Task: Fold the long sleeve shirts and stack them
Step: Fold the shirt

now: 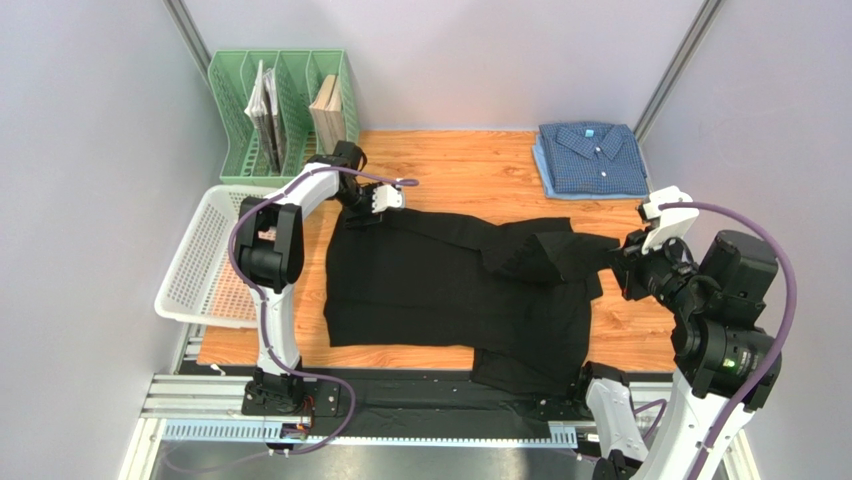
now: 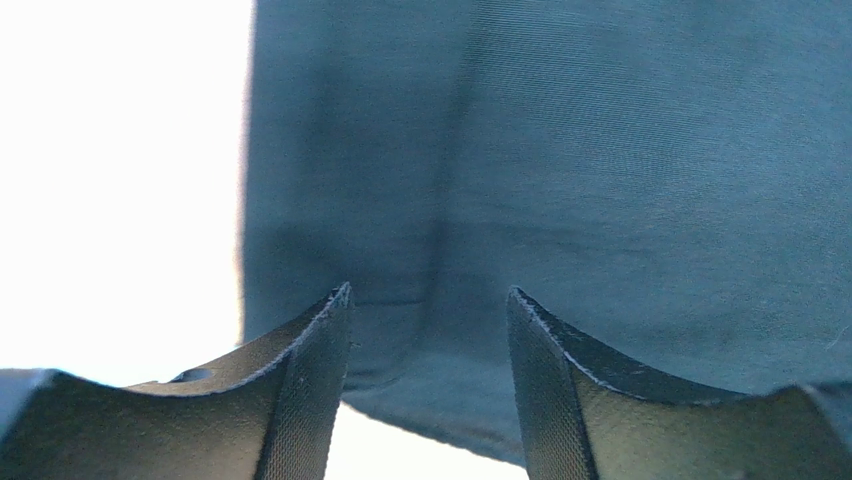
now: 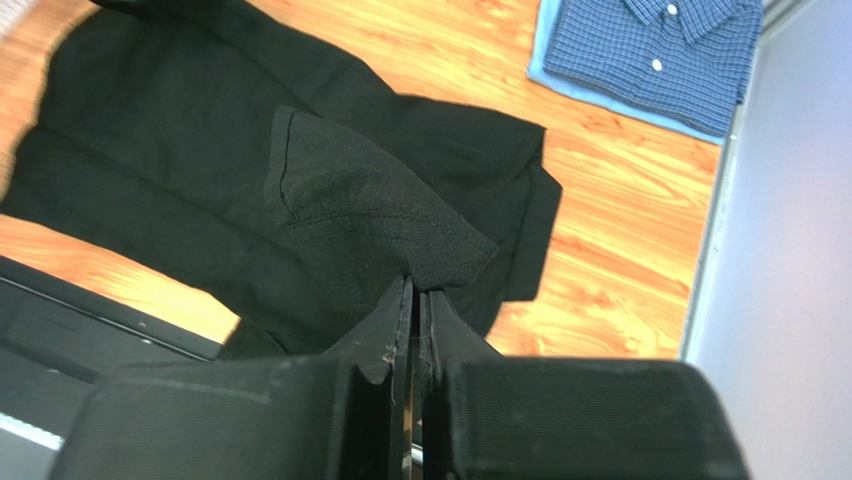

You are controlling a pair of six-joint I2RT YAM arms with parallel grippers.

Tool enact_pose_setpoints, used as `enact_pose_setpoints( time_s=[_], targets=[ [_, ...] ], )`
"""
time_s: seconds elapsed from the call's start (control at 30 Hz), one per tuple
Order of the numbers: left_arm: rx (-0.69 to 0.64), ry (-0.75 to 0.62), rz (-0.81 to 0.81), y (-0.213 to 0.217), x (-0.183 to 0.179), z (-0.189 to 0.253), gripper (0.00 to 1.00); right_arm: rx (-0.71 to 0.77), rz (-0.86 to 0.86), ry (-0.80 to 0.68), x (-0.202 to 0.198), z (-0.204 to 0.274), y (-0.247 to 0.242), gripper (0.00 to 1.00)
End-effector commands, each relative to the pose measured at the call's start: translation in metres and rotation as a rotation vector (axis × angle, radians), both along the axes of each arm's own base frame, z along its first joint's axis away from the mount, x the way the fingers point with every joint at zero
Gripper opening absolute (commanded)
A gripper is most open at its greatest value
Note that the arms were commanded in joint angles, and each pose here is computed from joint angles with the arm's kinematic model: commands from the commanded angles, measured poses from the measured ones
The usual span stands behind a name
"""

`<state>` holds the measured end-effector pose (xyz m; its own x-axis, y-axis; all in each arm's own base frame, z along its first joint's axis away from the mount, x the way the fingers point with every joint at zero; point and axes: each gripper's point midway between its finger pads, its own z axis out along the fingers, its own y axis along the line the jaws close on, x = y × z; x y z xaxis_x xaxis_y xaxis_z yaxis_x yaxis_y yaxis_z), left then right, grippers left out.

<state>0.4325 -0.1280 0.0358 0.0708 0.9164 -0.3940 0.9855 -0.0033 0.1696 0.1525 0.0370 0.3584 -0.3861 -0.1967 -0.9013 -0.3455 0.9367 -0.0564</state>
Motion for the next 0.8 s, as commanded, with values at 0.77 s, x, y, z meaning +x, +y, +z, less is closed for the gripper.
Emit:
enact_pose_setpoints(
  time_s=[0.77],
  targets=[
    [-0.43,0.276,1.101,0.039,0.015,0.045,0.65,0.237,0.04,0.068,0.05,0.035,0.014,0.0]
  ],
)
